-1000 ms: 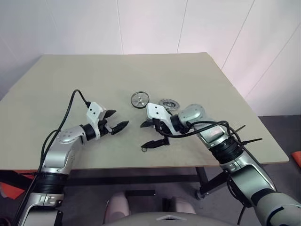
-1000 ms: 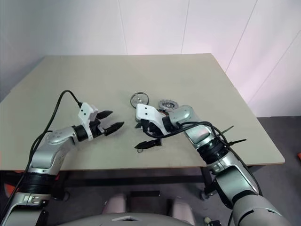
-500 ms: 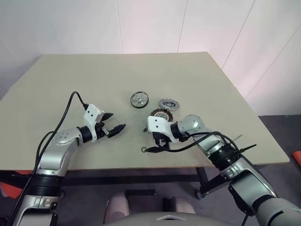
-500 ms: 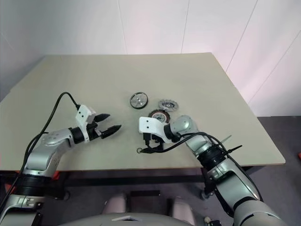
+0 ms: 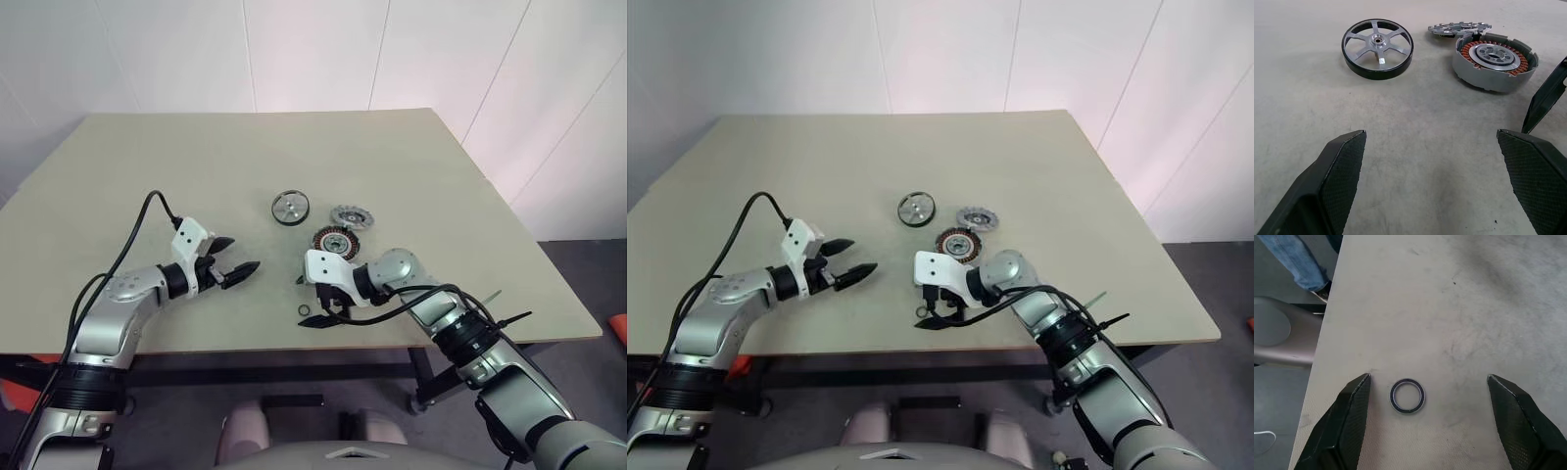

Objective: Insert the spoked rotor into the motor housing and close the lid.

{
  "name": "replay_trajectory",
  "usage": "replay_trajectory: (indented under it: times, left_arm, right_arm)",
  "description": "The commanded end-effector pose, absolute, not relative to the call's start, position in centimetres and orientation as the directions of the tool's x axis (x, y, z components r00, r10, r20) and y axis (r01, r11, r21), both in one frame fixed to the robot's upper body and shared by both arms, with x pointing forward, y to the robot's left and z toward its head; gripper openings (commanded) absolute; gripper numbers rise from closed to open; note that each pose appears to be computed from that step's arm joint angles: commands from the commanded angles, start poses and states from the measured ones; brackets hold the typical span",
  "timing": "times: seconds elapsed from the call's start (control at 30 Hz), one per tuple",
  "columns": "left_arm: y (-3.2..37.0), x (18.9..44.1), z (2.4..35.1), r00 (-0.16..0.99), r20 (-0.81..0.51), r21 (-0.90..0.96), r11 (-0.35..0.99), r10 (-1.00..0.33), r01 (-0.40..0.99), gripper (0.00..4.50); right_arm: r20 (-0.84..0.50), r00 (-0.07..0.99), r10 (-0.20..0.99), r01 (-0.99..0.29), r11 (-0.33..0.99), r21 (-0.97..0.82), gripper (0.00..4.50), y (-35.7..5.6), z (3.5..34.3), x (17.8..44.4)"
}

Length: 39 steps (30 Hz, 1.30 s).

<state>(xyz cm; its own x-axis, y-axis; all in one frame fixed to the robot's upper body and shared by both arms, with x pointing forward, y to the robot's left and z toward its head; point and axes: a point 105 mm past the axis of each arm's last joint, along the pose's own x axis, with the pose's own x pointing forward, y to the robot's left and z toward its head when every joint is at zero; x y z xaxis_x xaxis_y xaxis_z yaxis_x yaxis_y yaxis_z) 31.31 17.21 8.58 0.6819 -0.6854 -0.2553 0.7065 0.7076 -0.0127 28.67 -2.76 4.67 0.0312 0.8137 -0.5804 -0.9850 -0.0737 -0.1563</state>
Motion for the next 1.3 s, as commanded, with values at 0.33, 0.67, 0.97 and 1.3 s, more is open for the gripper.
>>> replay_trajectory:
  times: [0.33,0.67,0.97,1.3]
  left_arm:
    - [17.2,31.6,10.1,0.696,-0.211,0.031,0.707,-0.686,0.707,4.50]
    - [17.2,31.7,10.1,0.701,-0.207,0.031,0.711,-0.683,0.702,4.50]
    - [16.9,31.9,10.0,0.702,-0.197,0.029,0.711,-0.685,0.702,4.50]
    - [16.8,32.0,9.8,0.706,-0.191,0.033,0.714,-0.682,0.699,4.50]
  right_arm:
    - [-0.625,0.041,0.779,-0.985,-0.073,-0.156,0.99,-3.7,3.8,29.1]
    - [-0.562,0.078,0.823,-0.973,-0.061,-0.224,0.60,-2.9,6.5,30.2]
    - [-0.461,0.232,0.857,-0.918,0.036,-0.396,0.60,-2.7,13.5,33.7]
    - [-0.544,0.361,0.758,-0.916,0.181,-0.357,0.60,-6.8,10.5,37.9]
